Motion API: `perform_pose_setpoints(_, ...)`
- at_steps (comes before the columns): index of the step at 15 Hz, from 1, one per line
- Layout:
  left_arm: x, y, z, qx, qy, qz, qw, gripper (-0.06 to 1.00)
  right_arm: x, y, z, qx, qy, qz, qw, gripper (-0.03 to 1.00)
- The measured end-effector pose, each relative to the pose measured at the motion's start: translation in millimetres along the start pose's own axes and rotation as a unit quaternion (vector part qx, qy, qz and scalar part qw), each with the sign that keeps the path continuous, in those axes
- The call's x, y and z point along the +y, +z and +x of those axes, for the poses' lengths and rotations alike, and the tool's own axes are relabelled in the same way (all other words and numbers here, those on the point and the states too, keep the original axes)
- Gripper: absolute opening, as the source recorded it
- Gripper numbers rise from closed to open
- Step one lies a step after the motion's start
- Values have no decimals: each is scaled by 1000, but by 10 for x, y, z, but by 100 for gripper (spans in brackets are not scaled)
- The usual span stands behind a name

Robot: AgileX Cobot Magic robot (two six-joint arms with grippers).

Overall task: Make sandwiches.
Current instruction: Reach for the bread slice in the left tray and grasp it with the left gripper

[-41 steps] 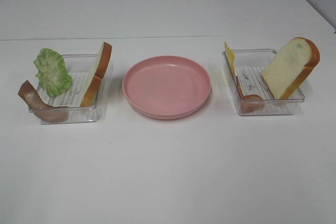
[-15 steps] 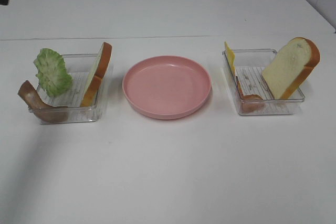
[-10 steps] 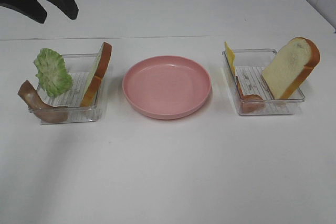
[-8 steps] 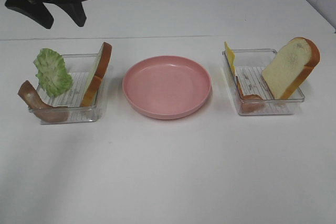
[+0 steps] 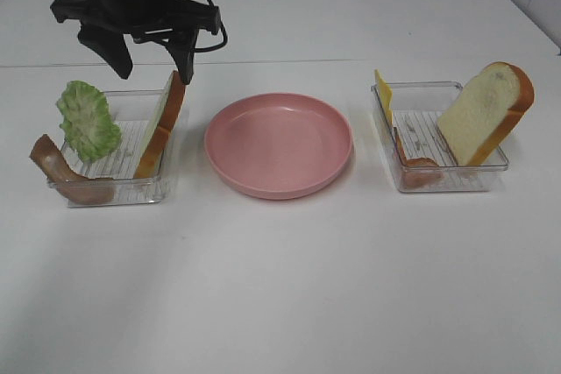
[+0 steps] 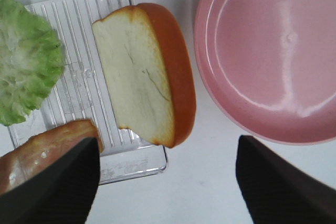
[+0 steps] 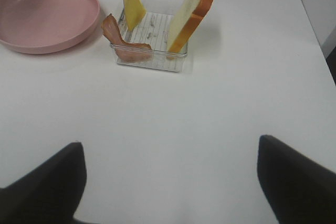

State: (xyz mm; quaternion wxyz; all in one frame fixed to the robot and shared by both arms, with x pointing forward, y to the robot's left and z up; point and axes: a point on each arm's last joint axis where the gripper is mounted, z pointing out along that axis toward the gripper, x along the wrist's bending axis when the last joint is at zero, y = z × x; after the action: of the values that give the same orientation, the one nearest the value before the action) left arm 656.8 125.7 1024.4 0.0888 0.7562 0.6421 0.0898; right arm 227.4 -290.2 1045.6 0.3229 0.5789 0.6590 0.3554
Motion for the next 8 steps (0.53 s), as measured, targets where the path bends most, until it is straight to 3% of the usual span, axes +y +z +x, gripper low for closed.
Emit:
perform_pose_setpoints(5,10,323,27,38,7,25,999,68,0,0,0,0,0,0,1000,78)
perform_pose_setpoints(8,22,424,-5,37,10,25,999,68,0,0,0,0,0,0,1000,78)
